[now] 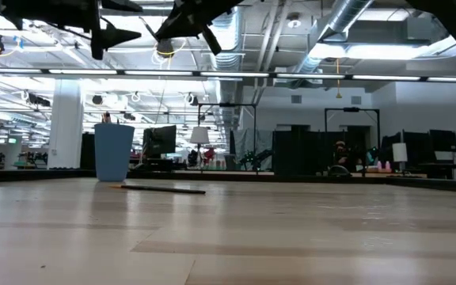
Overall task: Pick & Place Paint Supplies
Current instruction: Put the silver paint brush into the blue cup
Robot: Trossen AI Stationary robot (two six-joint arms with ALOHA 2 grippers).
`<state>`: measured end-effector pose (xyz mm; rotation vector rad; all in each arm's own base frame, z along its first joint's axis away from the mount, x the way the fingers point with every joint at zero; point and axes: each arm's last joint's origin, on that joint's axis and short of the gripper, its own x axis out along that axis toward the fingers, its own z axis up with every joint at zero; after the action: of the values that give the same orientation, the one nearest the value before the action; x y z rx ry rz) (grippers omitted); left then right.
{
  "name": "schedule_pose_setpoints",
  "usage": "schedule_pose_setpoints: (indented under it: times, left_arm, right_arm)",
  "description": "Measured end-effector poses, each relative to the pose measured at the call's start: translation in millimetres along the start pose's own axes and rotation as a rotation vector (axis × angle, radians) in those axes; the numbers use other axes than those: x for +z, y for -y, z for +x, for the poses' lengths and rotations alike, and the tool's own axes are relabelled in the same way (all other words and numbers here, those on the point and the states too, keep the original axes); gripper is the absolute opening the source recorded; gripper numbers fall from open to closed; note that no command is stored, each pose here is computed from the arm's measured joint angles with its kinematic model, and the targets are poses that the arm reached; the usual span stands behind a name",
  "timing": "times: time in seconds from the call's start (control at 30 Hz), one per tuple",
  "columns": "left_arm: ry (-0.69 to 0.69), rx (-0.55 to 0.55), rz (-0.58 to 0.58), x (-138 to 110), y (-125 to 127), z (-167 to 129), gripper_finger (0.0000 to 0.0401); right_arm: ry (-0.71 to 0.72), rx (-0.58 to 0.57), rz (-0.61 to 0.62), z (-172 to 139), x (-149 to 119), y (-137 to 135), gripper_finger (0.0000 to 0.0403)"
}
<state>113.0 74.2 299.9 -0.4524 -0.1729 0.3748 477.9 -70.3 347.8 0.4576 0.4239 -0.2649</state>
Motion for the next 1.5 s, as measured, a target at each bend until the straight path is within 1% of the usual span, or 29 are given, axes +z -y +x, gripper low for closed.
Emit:
schedule_pose_setpoints:
  times: [0.13,0.4,0.6,0.67,0.73,0.8,1.03,1.07,1.27,1.33,1.43,1.5]
  left_arm:
    - [0.077,-0.023,0.022,3.2,0.4,3.0,0.0269]
    - [0.041,0.006,0.003,-0.1,-8.3,12.6,0.0269]
    - [0.080,-0.011,0.013,3.9,-7.5,13.3,0.0265]
    - [0.075,-0.008,0.012,3.4,-7.8,13.4,0.0249]
    - [0.078,-0.010,0.011,3.6,-7.7,13.3,0.0220]
    - [0.077,-0.009,0.010,3.6,-7.7,13.4,0.0181]
    - [0.103,-0.024,0.016,6.3,-5.7,11.6,0.0023]
    - [0.103,-0.024,0.016,6.3,-5.6,11.5,0.0013]
    - [0.105,-0.030,0.011,6.6,-5.2,11.3,0.0004]
    - [0.104,-0.033,0.012,6.7,-5.1,11.3,0.0004]
    - [0.100,-0.028,0.053,6.4,-4.9,10.2,0.0003]
    - [0.070,-0.002,0.091,3.6,-6.6,8.8,0.0002]
  right_arm:
    - [-0.002,0.005,-0.002,-0.1,-0.9,-2.0,0.0000]
    - [-0.002,0.024,-0.007,-0.2,-2.7,-7.5,0.0000]
    - [-0.010,0.042,-0.009,-0.3,-3.8,-9.9,0.0000]
    - [-0.011,0.042,-0.010,-0.3,-3.9,-10.0,0.0000]
    - [-0.010,0.042,-0.010,-0.3,-3.9,-10.0,0.0000]
    - [-0.010,0.041,-0.010,-0.3,-3.8,-9.9,0.0000]
    - [-0.010,0.040,-0.011,-0.3,-3.5,-9.2,0.0000]
    - [-0.010,0.040,-0.011,-0.3,-3.5,-9.2,0.0000]
    - [-0.009,0.039,-0.012,-0.3,-3.2,-8.5,0.0000]
    - [-0.009,0.039,-0.032,-0.3,-3.2,-8.5,0.0000]
    - [-0.013,0.037,-0.037,-1.0,-3.3,-8.4,0.0000]
    - [-0.031,0.025,-0.047,-12.8,0.3,-8.0,0.0000]
